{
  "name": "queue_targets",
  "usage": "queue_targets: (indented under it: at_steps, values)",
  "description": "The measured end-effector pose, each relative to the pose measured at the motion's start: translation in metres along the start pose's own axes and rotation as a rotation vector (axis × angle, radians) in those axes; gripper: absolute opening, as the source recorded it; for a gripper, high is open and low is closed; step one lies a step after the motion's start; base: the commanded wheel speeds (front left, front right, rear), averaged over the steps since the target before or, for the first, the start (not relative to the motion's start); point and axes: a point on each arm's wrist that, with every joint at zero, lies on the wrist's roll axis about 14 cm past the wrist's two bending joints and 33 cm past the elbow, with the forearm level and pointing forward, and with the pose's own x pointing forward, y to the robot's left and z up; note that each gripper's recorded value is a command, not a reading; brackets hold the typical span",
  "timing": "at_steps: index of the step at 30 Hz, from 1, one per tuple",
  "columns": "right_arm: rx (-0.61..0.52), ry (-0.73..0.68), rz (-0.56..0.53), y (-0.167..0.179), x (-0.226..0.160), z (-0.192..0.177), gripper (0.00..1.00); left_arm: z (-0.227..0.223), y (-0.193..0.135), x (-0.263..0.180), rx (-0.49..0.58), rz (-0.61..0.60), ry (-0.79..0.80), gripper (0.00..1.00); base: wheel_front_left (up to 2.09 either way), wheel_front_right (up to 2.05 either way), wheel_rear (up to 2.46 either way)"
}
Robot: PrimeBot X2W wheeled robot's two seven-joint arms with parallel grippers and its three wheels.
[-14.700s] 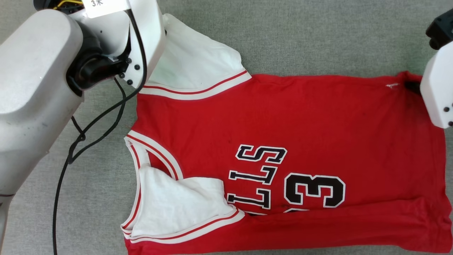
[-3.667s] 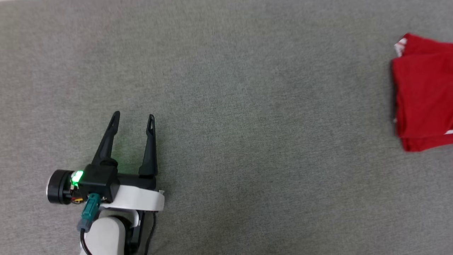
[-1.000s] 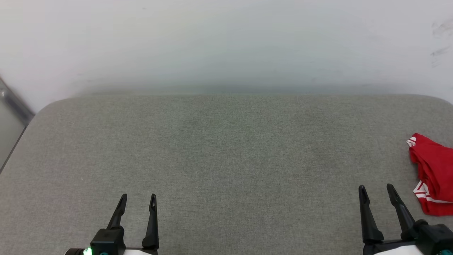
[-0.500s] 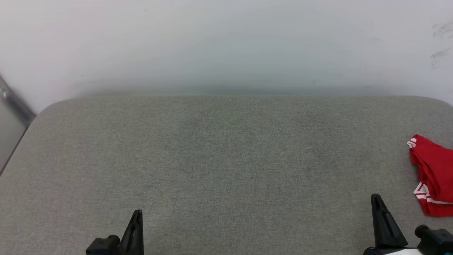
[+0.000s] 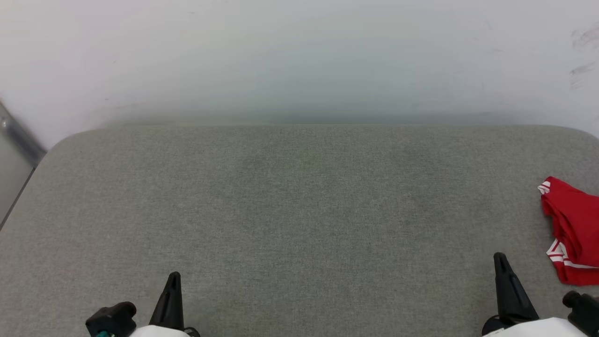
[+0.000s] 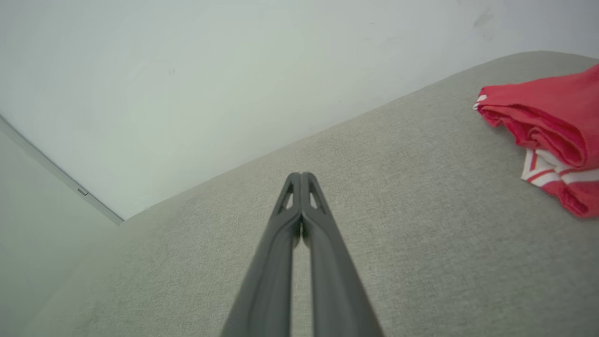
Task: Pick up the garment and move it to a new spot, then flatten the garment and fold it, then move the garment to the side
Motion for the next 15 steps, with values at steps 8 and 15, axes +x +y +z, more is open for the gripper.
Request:
queue_targets:
  at_steps: [8, 15]
  values:
    - [0.127, 0.003, -0.019, -0.0026, 0.0060, 0.0012, 0.00, 0.0013, 0.0027, 0.0061, -0.136, 0.016, 0.011, 0.00, 0.00, 0.00, 0.00]
    - [0.228, 0.009, -0.035, -0.0053, 0.0092, 0.0011, 0.00, 0.0016, 0.0027, 0.0108, -0.246, 0.019, 0.023, 0.00, 0.00, 0.00, 0.00]
